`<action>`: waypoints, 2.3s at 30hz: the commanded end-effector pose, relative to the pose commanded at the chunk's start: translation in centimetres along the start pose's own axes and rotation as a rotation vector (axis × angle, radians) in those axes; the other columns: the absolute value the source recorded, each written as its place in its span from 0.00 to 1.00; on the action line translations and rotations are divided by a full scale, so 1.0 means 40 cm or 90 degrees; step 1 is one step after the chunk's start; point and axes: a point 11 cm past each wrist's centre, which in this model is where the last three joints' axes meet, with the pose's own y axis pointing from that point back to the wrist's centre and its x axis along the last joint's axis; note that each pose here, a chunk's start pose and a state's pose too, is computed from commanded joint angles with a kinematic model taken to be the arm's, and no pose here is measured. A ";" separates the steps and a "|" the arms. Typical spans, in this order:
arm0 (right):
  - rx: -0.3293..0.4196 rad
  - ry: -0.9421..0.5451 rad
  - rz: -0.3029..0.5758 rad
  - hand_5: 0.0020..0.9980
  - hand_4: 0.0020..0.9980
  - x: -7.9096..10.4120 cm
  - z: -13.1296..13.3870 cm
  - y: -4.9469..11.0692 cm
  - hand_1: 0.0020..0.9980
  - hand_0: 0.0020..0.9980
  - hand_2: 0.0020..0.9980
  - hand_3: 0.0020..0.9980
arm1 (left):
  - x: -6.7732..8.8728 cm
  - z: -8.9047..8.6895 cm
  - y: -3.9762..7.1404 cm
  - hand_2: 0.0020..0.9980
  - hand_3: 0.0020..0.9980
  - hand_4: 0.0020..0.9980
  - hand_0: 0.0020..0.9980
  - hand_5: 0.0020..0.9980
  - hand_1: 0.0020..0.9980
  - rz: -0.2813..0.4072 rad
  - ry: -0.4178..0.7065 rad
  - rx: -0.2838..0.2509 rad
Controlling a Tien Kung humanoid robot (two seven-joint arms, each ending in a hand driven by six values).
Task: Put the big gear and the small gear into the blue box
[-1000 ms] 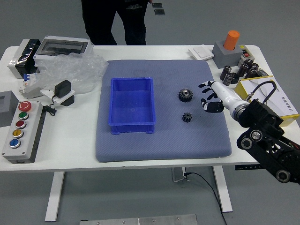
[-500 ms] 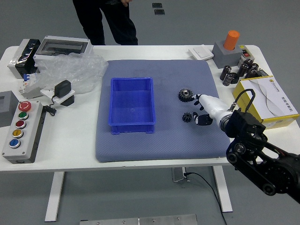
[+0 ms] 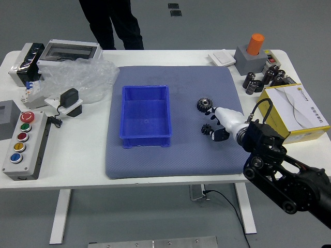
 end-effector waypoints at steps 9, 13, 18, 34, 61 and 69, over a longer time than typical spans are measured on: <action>-0.010 0.004 -0.014 0.00 0.56 -0.018 0.002 -0.010 0.69 0.71 0.80 0.87 | -0.001 0.000 0.000 0.70 0.70 0.44 0.73 0.02 0.68 0.000 0.001 0.000; -0.012 0.005 -0.018 0.00 0.56 -0.023 0.001 -0.012 0.69 0.71 0.80 0.87 | -0.001 0.000 0.000 0.70 0.70 0.43 0.73 0.01 0.68 0.000 0.001 0.000; -0.012 0.005 -0.024 0.00 0.56 -0.029 -0.005 -0.015 0.69 0.71 0.80 0.87 | -0.001 -0.001 0.000 0.70 0.70 0.43 0.73 0.01 0.68 0.000 0.002 0.000; -0.026 0.008 -0.022 0.02 0.59 -0.047 -0.001 -0.024 0.63 0.69 0.69 0.75 | -0.004 -0.002 -0.001 0.70 0.70 0.43 0.73 0.01 0.68 -0.002 0.003 0.001; -0.027 -0.014 -0.010 0.07 0.54 -0.050 0.006 -0.029 0.51 0.70 0.49 0.61 | -0.009 -0.004 -0.001 0.70 0.70 0.43 0.73 0.00 0.68 -0.004 0.003 0.002; -0.026 -0.018 -0.005 0.07 0.54 -0.051 0.008 -0.028 0.52 0.70 0.47 0.60 | -0.010 -0.007 -0.001 0.70 0.70 0.43 0.73 0.00 0.68 -0.003 0.002 0.003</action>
